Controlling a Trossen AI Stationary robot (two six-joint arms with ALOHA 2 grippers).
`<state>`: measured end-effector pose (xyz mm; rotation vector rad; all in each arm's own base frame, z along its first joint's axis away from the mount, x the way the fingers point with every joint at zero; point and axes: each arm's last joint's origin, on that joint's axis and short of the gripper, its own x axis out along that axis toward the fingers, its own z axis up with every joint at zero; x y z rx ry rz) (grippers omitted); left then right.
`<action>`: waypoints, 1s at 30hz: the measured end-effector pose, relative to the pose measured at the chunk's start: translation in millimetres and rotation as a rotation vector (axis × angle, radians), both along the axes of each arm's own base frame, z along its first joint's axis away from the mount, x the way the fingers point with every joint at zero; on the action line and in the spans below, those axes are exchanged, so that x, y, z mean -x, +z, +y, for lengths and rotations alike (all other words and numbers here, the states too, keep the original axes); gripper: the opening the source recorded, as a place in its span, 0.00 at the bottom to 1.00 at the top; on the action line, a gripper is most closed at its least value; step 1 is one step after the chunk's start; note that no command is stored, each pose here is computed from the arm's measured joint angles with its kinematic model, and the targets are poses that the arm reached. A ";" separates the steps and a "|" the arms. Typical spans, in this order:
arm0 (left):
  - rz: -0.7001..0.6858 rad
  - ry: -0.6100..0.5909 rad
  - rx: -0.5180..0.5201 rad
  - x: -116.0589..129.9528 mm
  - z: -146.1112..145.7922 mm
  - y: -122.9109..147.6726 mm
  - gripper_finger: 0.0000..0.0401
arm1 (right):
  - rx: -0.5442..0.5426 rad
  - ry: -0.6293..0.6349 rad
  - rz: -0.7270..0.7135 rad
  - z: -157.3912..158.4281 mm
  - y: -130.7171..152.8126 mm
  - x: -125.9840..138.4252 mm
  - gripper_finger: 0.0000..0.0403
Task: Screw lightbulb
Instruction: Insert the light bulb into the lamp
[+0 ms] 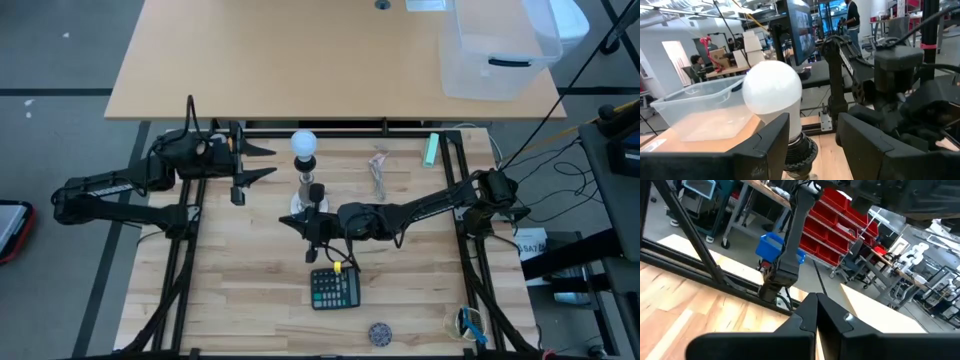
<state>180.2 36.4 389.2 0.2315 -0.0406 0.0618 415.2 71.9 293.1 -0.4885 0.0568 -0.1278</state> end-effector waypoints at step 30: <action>0.001 0.000 0.004 -0.1 0.0 -0.2 0.44 | -0.044 0.199 -0.338 -62.9 49.1 120.0 0.00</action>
